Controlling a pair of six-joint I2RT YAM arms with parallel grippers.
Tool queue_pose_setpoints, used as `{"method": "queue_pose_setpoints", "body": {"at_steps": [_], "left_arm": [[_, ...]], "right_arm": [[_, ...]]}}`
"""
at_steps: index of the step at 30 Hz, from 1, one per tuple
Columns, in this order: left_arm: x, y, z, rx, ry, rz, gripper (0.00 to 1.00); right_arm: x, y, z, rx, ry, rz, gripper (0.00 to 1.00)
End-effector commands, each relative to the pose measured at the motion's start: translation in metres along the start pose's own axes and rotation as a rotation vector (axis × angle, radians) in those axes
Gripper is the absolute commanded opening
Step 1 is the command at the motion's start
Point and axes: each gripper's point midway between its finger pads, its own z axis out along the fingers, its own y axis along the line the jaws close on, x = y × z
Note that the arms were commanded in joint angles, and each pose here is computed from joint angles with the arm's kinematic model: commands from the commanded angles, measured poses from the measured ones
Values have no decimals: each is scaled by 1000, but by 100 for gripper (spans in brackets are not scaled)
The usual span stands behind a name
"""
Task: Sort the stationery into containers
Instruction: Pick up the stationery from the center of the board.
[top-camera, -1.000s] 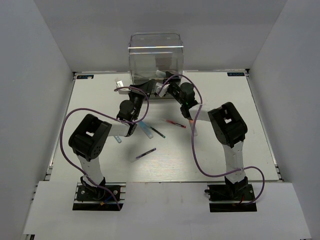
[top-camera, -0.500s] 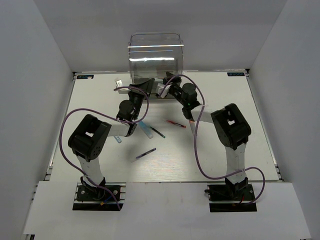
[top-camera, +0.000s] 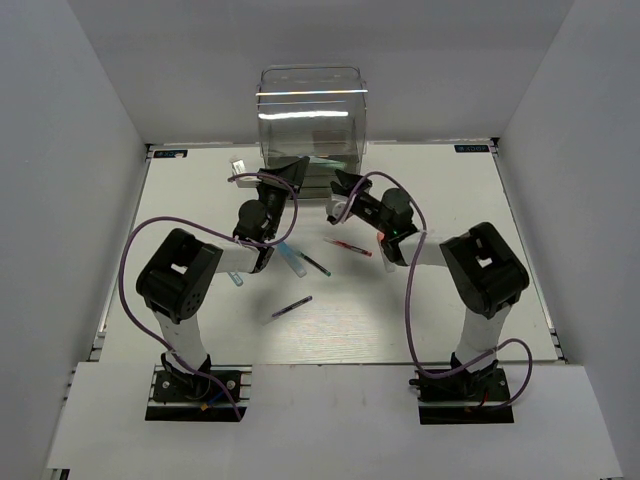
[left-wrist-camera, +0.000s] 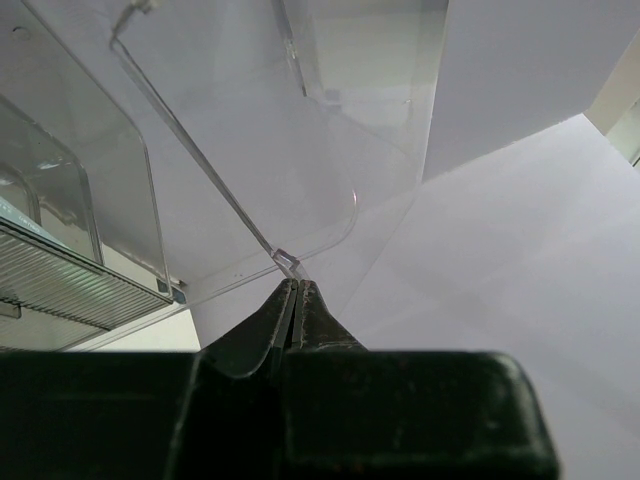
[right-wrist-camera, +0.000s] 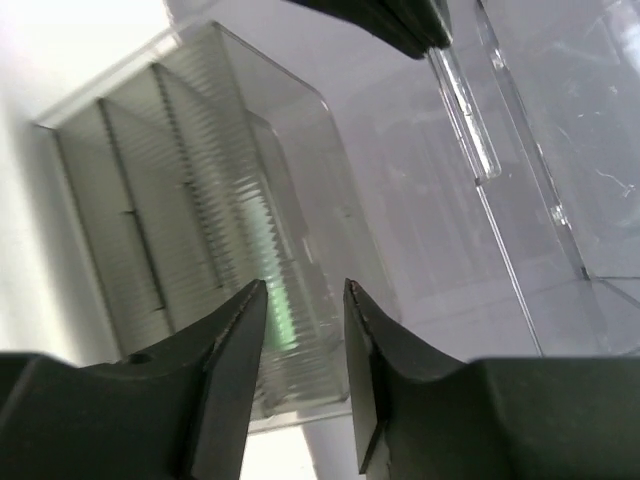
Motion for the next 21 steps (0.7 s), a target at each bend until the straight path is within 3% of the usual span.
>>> {"method": "queue_pose_setpoints", "body": {"at_steps": [1, 5, 9, 11, 16, 21], "left_arm": [[-14, -42, 2, 100, -33, -16, 12], [-14, -39, -2, 91, -29, -14, 12], [-13, -36, -4, 82, -26, -12, 12], [-11, -36, -4, 85, -18, -12, 12], [-11, -35, -6, 85, -17, -12, 12], [-11, -32, -8, 77, -14, -10, 12]], "right_arm": [[-32, -21, -20, 47, -92, 17, 41], [-37, -15, -46, -2, -23, 152, 28], [-33, 1, -75, -93, 129, 413, 24], [-32, 1, -91, -85, 209, 556, 28], [-17, 52, -134, -212, 450, 766, 55], [3, 82, -159, -235, 652, 917, 56]]}}
